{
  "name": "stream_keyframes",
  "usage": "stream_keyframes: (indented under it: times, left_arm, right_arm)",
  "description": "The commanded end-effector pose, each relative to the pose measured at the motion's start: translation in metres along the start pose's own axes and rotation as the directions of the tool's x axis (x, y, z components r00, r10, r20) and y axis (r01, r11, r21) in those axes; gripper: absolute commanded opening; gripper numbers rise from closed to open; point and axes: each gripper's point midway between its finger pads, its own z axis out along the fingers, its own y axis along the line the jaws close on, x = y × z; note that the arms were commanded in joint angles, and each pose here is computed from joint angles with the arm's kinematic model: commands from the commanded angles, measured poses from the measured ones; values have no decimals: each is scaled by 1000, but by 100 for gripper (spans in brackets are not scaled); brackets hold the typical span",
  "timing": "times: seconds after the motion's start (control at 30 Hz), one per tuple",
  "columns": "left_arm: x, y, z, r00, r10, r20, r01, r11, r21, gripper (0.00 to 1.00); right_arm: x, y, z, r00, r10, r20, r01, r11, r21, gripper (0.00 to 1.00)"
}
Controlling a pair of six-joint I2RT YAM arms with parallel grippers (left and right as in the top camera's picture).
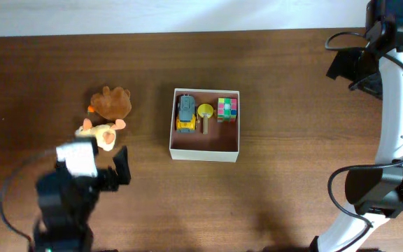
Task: Pack container
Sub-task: 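Move the left gripper over the cream plush mouse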
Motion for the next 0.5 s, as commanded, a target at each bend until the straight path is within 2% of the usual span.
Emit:
stream_keyframes:
  times: [0.0,0.1,0.2,0.3,0.4,0.47]
  left_arm:
    - [-1,8,19,970,-8,-243,1,999,-32,99]
    - [16,11,29,901,-47,-431,31,999,-44,99]
    - [40,8,49,827,-74,-557,77,997,-18,99]
    - [58,-8,69,768,-91,-634,170,983,64,99]
    - [75,-6,87,724,-102,-682,192,980,57,99]
    - [80,0,101,719,-104,-687,183,982,43,99]
  right_arm:
    - [0,-3,5,1000,12,-10,-12,1000,22,99]
    - [0,-3,5,1000,12,-10,-12,1000,22,99]
    - [0,-3,5,1000,12,-10,-12,1000,22,99]
    - [0,-3,5,1000,12,-10,-12,1000,22,99]
    - [0,-3,5,1000,12,-10,-12,1000,22,99]
    - [0,-3,5,1000,12,-10,-12,1000,22,99]
